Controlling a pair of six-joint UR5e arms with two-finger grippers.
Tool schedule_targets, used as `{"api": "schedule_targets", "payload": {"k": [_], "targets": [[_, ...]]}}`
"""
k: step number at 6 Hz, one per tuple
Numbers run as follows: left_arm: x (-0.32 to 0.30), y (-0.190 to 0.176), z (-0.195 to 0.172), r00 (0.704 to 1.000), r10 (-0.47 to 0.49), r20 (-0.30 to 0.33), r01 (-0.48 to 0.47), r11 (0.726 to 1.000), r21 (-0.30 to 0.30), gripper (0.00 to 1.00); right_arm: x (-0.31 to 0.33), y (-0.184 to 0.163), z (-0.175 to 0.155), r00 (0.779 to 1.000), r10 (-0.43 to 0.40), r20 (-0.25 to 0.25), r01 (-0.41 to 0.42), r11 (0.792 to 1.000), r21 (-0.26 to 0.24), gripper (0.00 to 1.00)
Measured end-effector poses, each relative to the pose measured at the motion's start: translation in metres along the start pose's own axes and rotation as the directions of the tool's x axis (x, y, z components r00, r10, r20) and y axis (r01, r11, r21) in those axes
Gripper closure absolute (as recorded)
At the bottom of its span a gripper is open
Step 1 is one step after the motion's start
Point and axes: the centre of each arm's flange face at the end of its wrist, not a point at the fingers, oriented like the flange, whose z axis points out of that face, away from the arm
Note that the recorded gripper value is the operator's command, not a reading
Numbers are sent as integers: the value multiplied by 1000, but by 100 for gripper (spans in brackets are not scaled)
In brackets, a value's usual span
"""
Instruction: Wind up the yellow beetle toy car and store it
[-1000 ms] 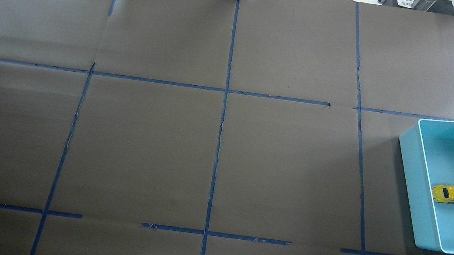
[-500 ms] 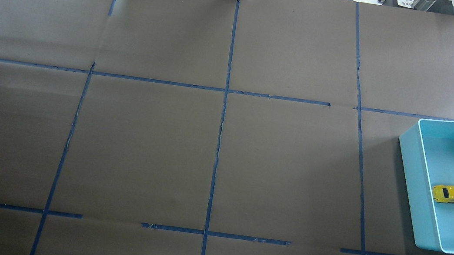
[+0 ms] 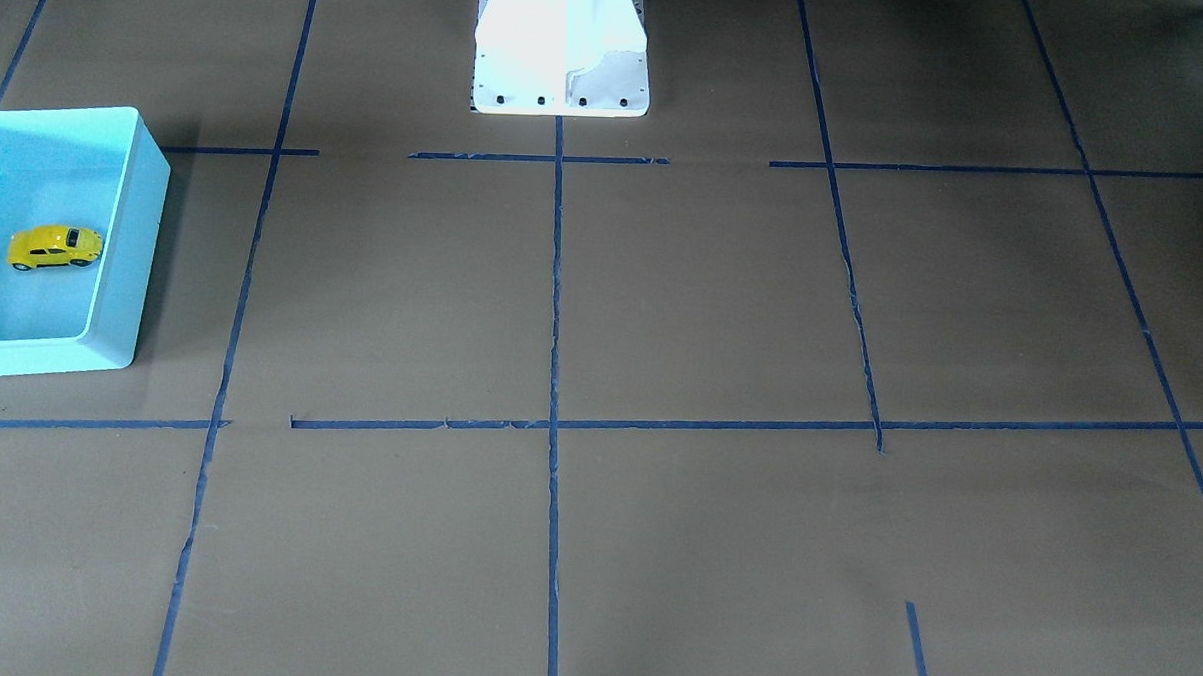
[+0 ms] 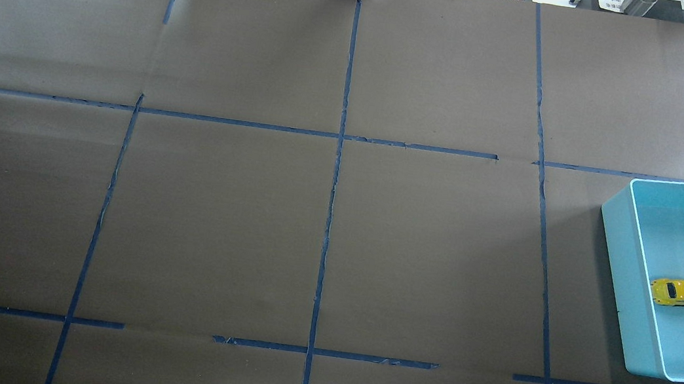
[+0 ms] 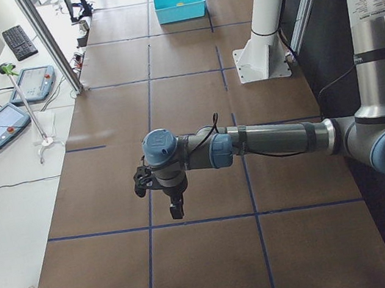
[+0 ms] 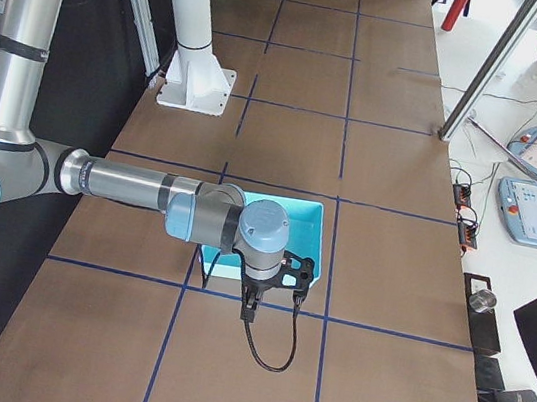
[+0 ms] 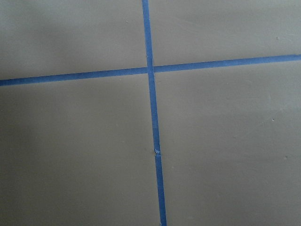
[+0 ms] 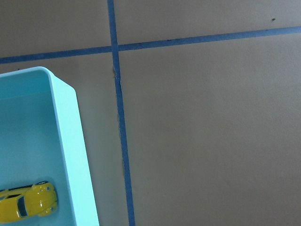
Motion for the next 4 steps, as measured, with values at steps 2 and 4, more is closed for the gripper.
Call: {"api": "schedule_targets", "payload": {"k": [2,4], "targets": [[0,1,0,1000,0,0,0,1000,0,0,0,1,0,1000,-5,-1,5,1000,1,0],[0,1,0,1000,1,0,-1,1000,1,0,0,1,0,1000,-7,-1,7,1000,1,0]]}}
